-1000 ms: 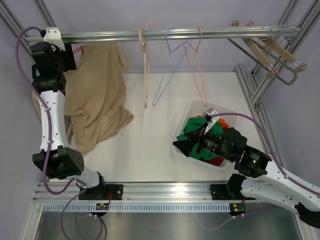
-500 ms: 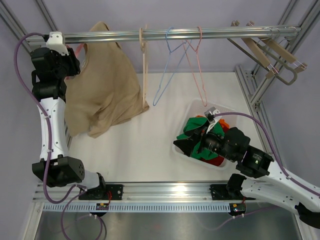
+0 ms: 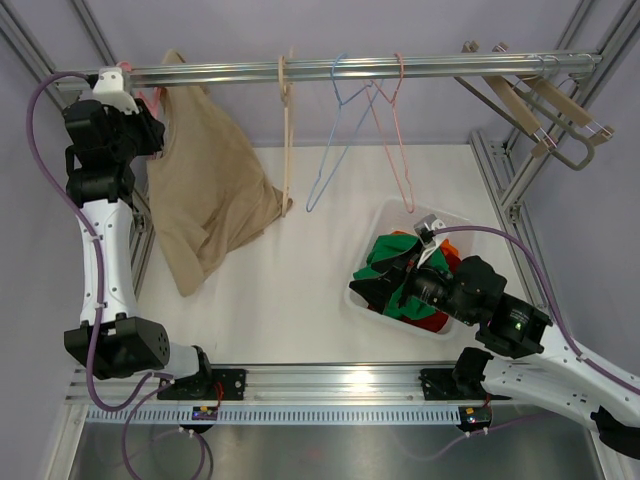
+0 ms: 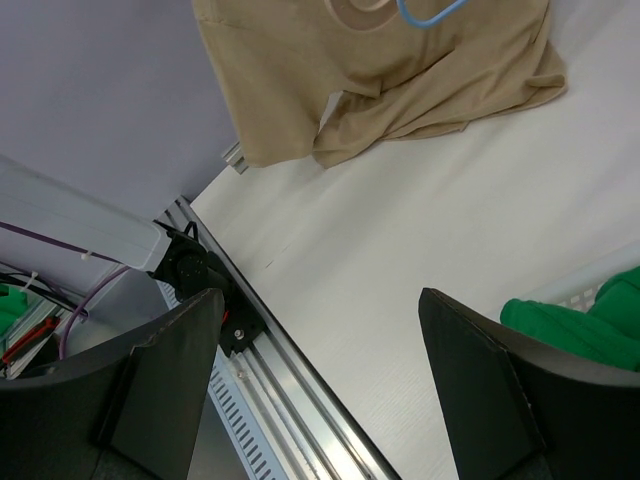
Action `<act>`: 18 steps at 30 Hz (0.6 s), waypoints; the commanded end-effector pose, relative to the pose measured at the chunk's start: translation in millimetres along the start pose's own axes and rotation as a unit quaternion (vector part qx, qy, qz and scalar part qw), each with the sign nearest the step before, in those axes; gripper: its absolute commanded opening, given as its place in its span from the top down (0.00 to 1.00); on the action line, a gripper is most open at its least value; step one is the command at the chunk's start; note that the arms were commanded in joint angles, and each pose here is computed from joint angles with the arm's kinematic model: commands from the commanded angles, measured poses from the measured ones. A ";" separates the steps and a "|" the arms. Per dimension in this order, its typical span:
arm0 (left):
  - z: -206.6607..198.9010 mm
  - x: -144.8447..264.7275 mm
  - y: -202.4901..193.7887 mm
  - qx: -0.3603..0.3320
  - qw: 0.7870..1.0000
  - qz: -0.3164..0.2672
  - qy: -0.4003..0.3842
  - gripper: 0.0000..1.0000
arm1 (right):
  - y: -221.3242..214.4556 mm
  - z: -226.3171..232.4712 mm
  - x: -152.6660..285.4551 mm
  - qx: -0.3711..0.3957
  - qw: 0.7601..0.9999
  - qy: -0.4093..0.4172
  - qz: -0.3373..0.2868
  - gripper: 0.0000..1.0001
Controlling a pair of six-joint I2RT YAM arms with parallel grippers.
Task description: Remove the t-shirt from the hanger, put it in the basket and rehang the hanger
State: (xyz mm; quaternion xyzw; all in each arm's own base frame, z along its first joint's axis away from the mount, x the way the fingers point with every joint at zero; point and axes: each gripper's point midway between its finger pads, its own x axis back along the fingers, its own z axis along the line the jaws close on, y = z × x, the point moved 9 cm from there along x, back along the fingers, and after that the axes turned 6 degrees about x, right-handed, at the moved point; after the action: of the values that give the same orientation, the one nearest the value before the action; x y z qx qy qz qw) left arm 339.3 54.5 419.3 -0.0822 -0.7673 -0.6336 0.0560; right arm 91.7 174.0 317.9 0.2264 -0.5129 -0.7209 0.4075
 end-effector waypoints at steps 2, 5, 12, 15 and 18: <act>-6.4 -0.5 3.9 0.011 1.000 -0.015 -0.025 0.68 | 24.2 9.3 7.3 0.000 0.999 0.015 -0.034 0.12; -6.2 -1.4 5.3 0.013 1.000 -0.020 -0.019 0.85 | 26.5 10.7 8.4 -0.005 0.999 0.017 -0.037 0.13; -19.9 10.4 22.3 0.038 0.996 -0.067 -0.036 1.00 | 33.9 14.3 5.4 0.001 0.999 0.025 -0.041 0.12; -36.9 28.4 46.3 0.048 0.991 -0.103 -0.076 1.00 | 41.8 17.5 1.6 0.016 0.999 0.030 -0.042 0.12; -51.3 48.0 71.3 0.049 0.983 -0.143 -0.107 1.00 | 48.4 22.0 -2.5 0.024 0.998 0.043 -0.042 0.13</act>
State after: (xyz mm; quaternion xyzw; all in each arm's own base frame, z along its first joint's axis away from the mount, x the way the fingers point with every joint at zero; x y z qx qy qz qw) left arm 334.9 36.9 424.6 -0.0962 -0.8101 -0.5773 0.0357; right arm 95.3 179.6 348.8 0.2454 -0.5067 -0.7248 0.3972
